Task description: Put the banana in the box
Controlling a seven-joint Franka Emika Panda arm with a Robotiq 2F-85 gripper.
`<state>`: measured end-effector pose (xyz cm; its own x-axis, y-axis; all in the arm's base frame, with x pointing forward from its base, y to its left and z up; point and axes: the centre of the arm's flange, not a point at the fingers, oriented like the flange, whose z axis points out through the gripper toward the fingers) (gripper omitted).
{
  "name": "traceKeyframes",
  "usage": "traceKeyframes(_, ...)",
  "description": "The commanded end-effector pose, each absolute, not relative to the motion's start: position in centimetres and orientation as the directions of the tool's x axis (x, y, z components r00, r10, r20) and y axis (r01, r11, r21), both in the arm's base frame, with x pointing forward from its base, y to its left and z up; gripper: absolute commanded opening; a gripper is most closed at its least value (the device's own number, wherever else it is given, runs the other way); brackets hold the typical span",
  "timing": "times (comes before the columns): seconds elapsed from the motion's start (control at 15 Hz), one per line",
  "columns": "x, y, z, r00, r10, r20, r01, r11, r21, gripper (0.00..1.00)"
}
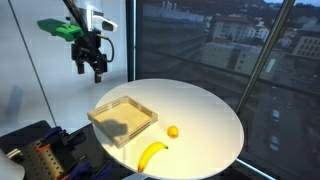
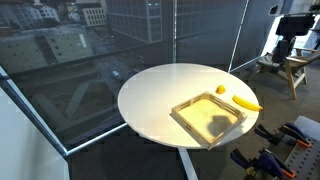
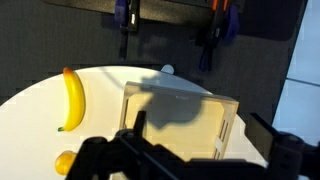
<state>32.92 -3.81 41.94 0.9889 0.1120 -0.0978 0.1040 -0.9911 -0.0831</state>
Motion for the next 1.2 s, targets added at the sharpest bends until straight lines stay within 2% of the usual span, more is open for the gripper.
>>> traceKeyframes(0.0, 34.3, -4.5, 41.2, 0.994, 0.082, -0.077, 0.075, -0.993, -0.093, 1.0)
traceKeyframes(1.13, 39.3, -6.5, 38.6, 1.0, 0.006, -0.019, 0.004, -0.995, -0.104, 1.0)
